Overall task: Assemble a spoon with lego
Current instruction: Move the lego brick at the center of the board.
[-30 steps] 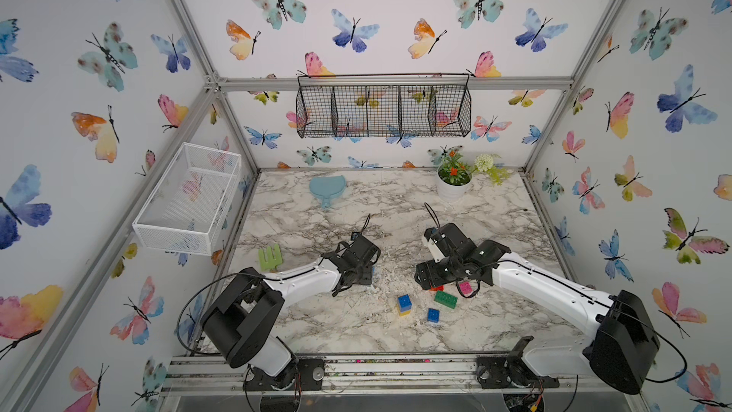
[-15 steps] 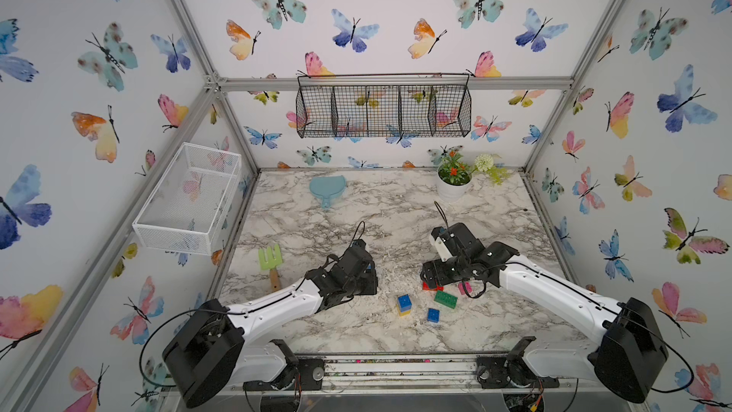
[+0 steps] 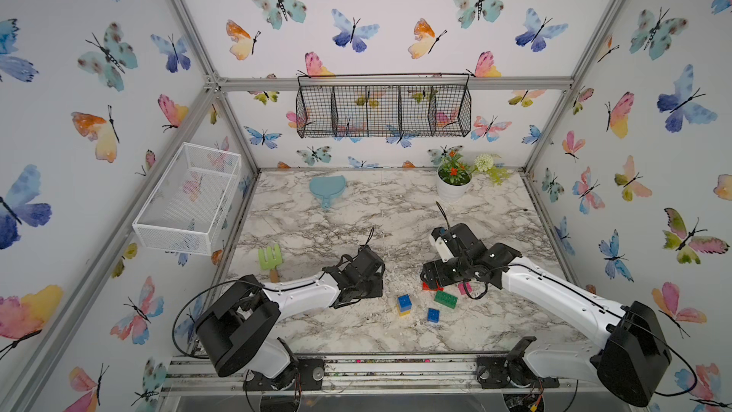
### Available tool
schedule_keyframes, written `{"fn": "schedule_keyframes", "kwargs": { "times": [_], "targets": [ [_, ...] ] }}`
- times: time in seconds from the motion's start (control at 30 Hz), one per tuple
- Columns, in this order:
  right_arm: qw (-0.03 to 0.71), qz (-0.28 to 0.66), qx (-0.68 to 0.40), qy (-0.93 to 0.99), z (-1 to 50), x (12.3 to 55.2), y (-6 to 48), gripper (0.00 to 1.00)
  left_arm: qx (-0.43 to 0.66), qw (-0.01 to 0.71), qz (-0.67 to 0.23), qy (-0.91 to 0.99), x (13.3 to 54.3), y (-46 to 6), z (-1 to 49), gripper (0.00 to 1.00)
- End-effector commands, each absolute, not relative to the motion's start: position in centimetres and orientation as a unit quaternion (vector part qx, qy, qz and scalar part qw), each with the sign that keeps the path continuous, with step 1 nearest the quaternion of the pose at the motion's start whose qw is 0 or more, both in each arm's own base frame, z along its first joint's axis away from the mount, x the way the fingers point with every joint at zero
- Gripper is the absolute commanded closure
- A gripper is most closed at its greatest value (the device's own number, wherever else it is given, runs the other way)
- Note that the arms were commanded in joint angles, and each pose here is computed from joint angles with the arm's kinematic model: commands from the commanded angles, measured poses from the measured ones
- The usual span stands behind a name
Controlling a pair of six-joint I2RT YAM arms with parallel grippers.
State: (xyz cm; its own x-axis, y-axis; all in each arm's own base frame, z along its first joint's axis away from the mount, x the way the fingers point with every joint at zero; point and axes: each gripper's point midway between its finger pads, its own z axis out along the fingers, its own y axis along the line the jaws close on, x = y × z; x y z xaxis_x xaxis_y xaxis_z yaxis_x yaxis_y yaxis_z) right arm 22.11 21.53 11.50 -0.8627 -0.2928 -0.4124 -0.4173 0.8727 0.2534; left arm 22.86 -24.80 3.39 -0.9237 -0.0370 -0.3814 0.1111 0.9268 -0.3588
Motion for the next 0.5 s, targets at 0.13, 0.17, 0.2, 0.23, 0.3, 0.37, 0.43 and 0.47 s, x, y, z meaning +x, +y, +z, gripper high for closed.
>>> {"fn": "schedule_keyframes", "kwargs": {
  "times": [0.13,0.17,0.2,0.23,0.3,0.37,0.43,0.47],
  "targets": [
    [0.184,0.181,-0.193,0.947,11.5,22.0,21.7,0.14,-0.002,0.226,-0.091,0.97,25.5,-20.6,2.5,0.95],
    [0.183,0.181,-0.194,0.947,11.4,21.9,21.7,0.15,0.0,0.228,-0.085,0.97,25.7,-20.5,2.7,0.95],
    [0.182,0.181,-0.194,0.947,11.4,21.9,21.7,0.14,0.002,0.23,-0.081,0.97,25.8,-20.4,3.0,0.95],
    [0.181,0.18,-0.194,0.947,11.3,21.8,21.7,0.15,0.003,0.233,-0.078,0.969,25.9,-20.3,3.2,0.95],
    [0.181,0.179,-0.193,0.947,11.2,21.8,21.6,0.15,0.001,0.237,-0.066,0.969,25.8,-19.6,3.3,0.95],
    [0.181,0.182,-0.193,0.947,11.0,21.7,21.6,0.15,-0.004,0.238,-0.057,0.97,26.0,-18.7,3.2,0.95],
    [0.179,0.181,-0.193,0.947,10.8,21.7,21.6,0.15,-0.006,0.238,-0.063,0.969,26.1,-18.6,3.4,0.95],
    [0.178,0.181,-0.194,0.948,10.8,21.6,21.6,0.15,-0.002,0.239,-0.075,0.968,26.1,-19.1,3.7,0.95]
  ]
}}
